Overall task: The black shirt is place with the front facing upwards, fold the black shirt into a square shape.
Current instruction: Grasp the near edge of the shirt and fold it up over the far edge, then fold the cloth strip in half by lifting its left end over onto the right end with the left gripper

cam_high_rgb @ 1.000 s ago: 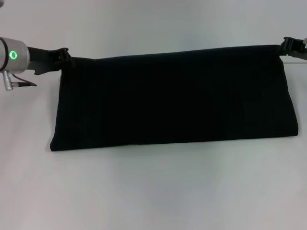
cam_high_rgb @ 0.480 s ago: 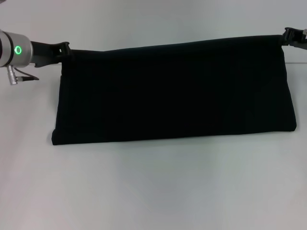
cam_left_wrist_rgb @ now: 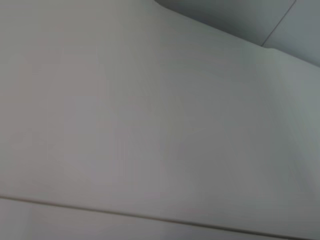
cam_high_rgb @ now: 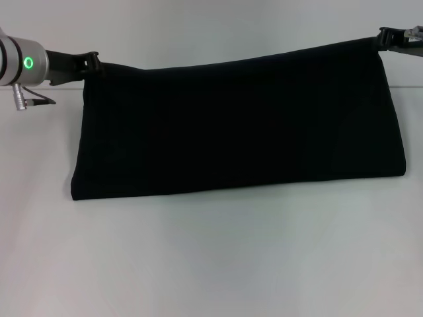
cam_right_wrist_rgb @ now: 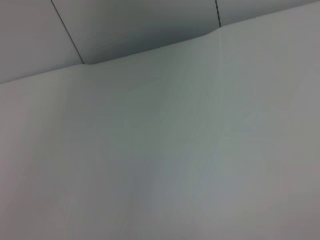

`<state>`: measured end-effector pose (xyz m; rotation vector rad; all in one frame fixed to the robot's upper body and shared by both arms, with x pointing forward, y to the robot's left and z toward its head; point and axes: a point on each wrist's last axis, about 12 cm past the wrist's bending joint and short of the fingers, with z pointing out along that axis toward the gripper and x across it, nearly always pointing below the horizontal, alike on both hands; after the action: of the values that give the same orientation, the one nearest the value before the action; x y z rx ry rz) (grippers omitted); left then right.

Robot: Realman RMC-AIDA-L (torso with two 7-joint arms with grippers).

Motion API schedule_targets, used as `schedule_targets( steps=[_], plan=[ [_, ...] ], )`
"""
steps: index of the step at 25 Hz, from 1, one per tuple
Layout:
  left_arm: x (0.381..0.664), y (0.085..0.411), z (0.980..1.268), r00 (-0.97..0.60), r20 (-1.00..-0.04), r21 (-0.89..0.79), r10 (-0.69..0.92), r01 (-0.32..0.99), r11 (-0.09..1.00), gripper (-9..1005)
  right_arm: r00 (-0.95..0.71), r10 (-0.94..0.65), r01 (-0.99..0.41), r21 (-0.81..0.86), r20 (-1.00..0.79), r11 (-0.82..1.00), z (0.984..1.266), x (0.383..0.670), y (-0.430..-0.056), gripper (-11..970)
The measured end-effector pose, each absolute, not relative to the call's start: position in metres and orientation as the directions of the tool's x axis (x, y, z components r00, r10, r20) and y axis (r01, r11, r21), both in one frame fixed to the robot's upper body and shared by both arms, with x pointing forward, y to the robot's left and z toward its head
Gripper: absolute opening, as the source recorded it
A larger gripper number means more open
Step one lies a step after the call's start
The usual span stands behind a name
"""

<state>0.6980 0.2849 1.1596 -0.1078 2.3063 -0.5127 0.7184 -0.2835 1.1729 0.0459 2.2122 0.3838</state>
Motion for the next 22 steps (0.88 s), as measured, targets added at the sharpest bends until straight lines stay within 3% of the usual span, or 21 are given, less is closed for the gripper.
schedule_targets(
  steps=[5,8,14,17,19,22],
  plan=[
    [0.702,0.290,1.161,-0.671,-0.700,-0.372,-0.243,0.053,0.927,134,-0.581,0.118,-0.108,0.220,-0.805,0.969,1.178,0.723,-0.286,27],
    [0.701,0.294,1.162,-0.663,-0.704,-0.375,-0.254,0.043,0.926,175,-0.560,0.127,-0.095,0.216,-0.819,0.972,1.185,0.725,-0.294,249],
    [0.674,0.315,1.155,-0.657,-0.675,-0.469,-0.336,0.030,0.883,294,-0.575,0.274,-0.100,0.399,-0.771,0.911,1.191,0.700,-0.325,383],
    [0.645,0.325,1.144,-0.700,-0.594,-0.600,-0.396,0.058,0.798,353,-0.598,0.393,-0.179,0.595,-0.699,0.784,1.172,0.659,-0.345,449],
    [0.621,0.333,1.133,-0.745,-0.491,-0.729,-0.452,0.067,0.682,486,-0.609,0.447,-0.245,0.691,-0.656,0.680,1.159,0.630,-0.354,494],
    [0.580,0.348,1.114,-0.781,-0.307,-0.887,-0.544,0.027,0.461,649,-0.622,0.497,-0.348,0.782,-0.606,0.517,1.141,0.586,-0.364,636]
  ],
)
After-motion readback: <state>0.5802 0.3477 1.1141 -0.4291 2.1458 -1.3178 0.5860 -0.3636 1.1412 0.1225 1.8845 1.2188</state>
